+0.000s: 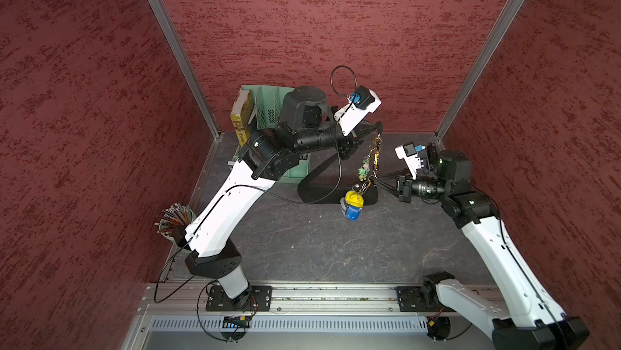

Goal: Remove the decoration from the bag
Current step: Pick up the bag from the center of the board.

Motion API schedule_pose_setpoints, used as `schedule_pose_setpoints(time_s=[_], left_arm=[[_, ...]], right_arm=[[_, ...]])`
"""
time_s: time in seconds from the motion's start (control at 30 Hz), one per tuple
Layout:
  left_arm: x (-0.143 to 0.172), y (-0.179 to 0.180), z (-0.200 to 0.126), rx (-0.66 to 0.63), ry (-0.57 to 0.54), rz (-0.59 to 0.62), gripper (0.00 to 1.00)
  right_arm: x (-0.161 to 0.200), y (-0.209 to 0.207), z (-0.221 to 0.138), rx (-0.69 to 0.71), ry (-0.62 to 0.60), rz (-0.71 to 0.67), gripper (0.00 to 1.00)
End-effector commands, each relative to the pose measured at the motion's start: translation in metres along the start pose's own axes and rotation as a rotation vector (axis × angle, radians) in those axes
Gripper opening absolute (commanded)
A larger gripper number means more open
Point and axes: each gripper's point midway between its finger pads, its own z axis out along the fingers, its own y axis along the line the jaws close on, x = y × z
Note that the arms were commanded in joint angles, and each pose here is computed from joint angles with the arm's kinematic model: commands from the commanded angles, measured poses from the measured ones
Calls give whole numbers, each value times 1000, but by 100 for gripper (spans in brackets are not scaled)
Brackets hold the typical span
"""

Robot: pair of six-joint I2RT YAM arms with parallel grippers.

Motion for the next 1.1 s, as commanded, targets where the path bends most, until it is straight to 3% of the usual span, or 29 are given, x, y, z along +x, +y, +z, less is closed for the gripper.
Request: schedule_pose_setpoints(time_s=[0.0,0.4,0.77,0.87,1.07], left_arm=[[-40,4,-26,-34,-126,28,0],[-27,13,-20,-46,-92,-12,0],[58,75,15,-75,55,-411,0],[78,73,26,-26,98,-459,9],[100,59,37,61,129,-511,49]], right_arm=[[4,-1,1,14,9,6,0],[-2,17,-3,-58,-13,-3,0],[-16,65,-17,-233,-48,-38,0],[-20,72,-20,-248,-62,-44,0],[-31,78,-23,-251,-97,-34,0]])
